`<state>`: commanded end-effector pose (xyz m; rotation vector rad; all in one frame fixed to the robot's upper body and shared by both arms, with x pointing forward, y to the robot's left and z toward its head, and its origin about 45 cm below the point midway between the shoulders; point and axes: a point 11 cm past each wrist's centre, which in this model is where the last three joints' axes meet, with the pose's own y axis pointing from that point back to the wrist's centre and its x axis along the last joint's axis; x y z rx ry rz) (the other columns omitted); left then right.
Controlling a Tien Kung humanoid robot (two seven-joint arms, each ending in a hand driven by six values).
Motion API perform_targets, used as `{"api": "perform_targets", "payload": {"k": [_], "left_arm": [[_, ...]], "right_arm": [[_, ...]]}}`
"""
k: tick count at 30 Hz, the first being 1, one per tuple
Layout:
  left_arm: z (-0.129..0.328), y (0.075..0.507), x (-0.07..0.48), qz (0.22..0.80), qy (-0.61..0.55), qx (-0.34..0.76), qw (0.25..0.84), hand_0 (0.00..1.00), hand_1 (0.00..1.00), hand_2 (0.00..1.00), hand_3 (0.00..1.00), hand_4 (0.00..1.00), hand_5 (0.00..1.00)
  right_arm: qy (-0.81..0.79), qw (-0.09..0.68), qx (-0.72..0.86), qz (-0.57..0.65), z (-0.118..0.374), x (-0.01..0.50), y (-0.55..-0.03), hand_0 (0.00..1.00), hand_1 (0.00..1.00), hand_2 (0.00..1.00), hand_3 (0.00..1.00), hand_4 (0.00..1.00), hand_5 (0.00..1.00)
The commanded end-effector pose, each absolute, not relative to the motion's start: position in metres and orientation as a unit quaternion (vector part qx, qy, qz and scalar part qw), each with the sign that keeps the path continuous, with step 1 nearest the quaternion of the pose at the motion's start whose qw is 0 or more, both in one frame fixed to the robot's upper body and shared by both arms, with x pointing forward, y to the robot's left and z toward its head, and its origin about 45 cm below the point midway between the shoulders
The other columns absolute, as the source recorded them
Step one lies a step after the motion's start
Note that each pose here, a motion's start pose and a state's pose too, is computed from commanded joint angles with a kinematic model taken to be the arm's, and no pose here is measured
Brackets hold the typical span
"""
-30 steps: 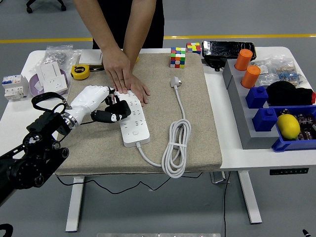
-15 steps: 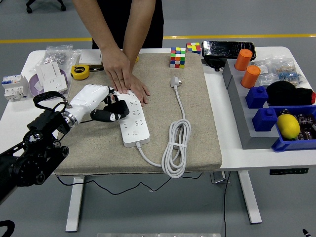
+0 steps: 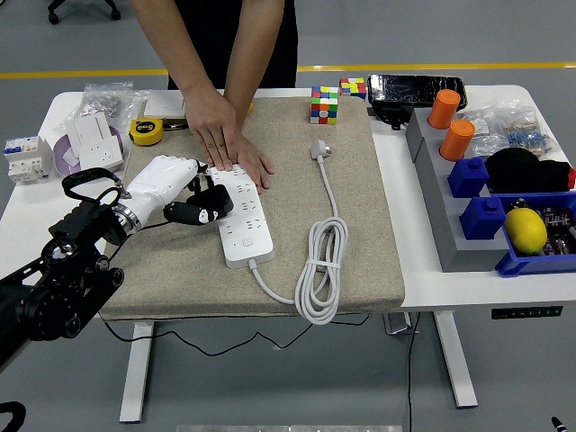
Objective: Pick up the plug,place it near the board,insert it into the board,press the button
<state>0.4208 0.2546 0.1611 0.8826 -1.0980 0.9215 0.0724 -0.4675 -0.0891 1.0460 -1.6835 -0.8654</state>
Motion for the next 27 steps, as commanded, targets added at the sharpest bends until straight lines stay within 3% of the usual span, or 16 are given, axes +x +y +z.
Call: {"api": "perform_targets", "payload": {"k": [27], "left_arm": [[0.1578, 0.2588, 0.4202, 0.377, -0.508, 0.409, 0.658, 0.565, 0.46, 0.335, 0.342, 0.522, 0.102]], "right_arm": [[-0.688, 0.471, 0.426, -0.35, -0.0874, 0.0738, -0.4708, 0.95, 0.911, 0.851, 0.888, 0.998, 0.998]]}}
